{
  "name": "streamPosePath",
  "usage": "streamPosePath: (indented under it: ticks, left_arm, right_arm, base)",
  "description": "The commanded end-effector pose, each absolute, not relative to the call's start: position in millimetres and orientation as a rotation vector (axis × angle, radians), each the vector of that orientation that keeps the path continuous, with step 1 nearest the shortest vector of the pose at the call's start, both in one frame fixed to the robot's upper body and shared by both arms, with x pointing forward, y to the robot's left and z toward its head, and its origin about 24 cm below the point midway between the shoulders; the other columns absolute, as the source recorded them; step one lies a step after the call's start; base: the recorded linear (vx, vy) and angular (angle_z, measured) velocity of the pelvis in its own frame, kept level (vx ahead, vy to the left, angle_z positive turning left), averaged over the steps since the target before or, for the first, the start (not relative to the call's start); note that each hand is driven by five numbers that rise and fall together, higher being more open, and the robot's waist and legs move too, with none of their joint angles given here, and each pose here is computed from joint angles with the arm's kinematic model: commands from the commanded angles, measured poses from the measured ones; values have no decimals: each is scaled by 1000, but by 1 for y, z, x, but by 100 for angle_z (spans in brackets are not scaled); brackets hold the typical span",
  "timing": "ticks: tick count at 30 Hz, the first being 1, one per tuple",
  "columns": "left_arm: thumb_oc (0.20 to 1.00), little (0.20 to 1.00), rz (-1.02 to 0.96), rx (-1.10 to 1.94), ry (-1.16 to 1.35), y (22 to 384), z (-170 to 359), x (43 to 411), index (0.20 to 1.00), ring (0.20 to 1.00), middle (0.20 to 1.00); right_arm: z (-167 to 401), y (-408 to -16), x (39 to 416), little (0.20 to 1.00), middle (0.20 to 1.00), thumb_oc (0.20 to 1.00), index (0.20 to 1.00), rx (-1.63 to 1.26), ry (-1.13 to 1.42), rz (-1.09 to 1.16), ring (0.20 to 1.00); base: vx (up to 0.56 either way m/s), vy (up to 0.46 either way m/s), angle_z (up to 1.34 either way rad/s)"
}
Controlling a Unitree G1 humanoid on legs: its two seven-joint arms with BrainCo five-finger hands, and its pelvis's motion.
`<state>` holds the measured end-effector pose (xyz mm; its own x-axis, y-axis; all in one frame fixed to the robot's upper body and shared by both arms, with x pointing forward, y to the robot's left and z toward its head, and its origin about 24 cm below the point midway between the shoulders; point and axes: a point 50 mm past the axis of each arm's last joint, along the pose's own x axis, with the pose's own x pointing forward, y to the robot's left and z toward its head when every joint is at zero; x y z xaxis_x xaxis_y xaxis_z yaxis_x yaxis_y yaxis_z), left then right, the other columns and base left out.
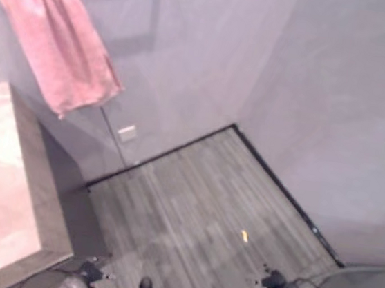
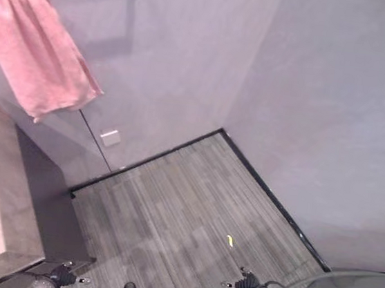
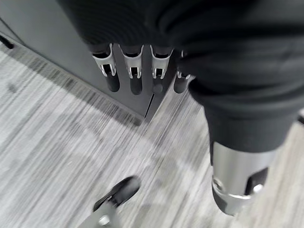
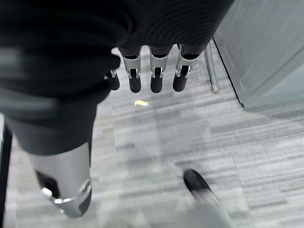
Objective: Put brush and paste in cup on sink, flatten towel.
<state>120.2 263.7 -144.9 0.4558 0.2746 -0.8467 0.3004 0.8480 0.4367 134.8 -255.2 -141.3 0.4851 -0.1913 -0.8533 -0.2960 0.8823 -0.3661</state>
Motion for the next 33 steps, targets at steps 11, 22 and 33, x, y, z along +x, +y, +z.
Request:
streamPosePath:
  ticks: [11, 22, 33]
  left_arm:
    - [1000, 1000, 29, 596, 1095, 274, -140, 125, 1000, 1000, 1000]
    - [1000, 1000, 40, 563, 1060, 266, -138, 138, 1000, 1000, 1000]
    - [1000, 1000, 16, 555, 1116, 264, -146, 115, 1000, 1000, 1000]
  right_arm:
    - [-145, -238, 137, 1000, 1000, 1000, 1000, -529, 1054, 150, 1000]
    - [-133, -273, 140, 1000, 1000, 1000, 1000, -666, 1061, 123, 1000]
    - [-125, -244, 170, 1000, 1000, 1000, 1000, -806, 904, 338, 1000]
  base:
    - [142, -257, 99]
    - [-15, -443, 68]
    - [11, 26, -12]
